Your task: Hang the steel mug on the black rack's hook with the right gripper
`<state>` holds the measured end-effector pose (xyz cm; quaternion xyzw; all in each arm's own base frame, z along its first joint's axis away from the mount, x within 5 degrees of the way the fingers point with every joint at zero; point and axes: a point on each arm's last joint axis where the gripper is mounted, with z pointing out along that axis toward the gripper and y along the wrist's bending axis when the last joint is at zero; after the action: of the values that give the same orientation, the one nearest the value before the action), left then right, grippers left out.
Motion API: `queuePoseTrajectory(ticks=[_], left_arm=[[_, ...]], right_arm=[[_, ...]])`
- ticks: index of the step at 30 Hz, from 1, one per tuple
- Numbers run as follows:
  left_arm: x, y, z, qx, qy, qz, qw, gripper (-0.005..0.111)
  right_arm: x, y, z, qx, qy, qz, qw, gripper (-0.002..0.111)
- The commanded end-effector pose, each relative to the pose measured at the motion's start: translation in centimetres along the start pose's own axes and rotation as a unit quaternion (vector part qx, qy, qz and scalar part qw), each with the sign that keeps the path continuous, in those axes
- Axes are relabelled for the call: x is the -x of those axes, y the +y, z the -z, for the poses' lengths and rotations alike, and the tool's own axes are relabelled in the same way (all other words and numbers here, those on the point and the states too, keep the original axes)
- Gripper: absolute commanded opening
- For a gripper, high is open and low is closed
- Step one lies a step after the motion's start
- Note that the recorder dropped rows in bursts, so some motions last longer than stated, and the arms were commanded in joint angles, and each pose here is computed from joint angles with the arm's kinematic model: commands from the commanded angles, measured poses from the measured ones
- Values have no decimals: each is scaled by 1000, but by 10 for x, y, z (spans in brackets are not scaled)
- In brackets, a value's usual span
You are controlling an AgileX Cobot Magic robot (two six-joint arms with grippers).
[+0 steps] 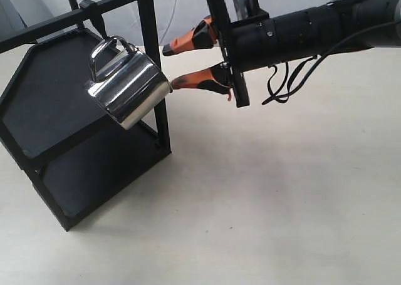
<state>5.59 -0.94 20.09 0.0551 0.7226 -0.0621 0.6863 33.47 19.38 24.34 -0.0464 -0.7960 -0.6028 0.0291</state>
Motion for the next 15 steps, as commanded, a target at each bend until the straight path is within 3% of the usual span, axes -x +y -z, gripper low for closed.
queuePoseTrajectory(ticks=[1, 8, 12, 15], left_arm=[[1, 0, 0, -3, -5, 1, 1000, 2], [1, 0, 0, -3, -5, 1, 1000, 2], [1, 0, 0, -3, -5, 1, 1000, 2], [1, 0, 0, -3, -5, 1, 1000, 2]], right_arm=[[-6, 2, 21, -60, 7, 51, 997, 51], [-13, -8, 58, -223, 13, 136, 965, 51], [-25, -9, 76, -325, 43, 194, 925, 51], [-31, -8, 90, -395, 32, 193, 898, 40]])
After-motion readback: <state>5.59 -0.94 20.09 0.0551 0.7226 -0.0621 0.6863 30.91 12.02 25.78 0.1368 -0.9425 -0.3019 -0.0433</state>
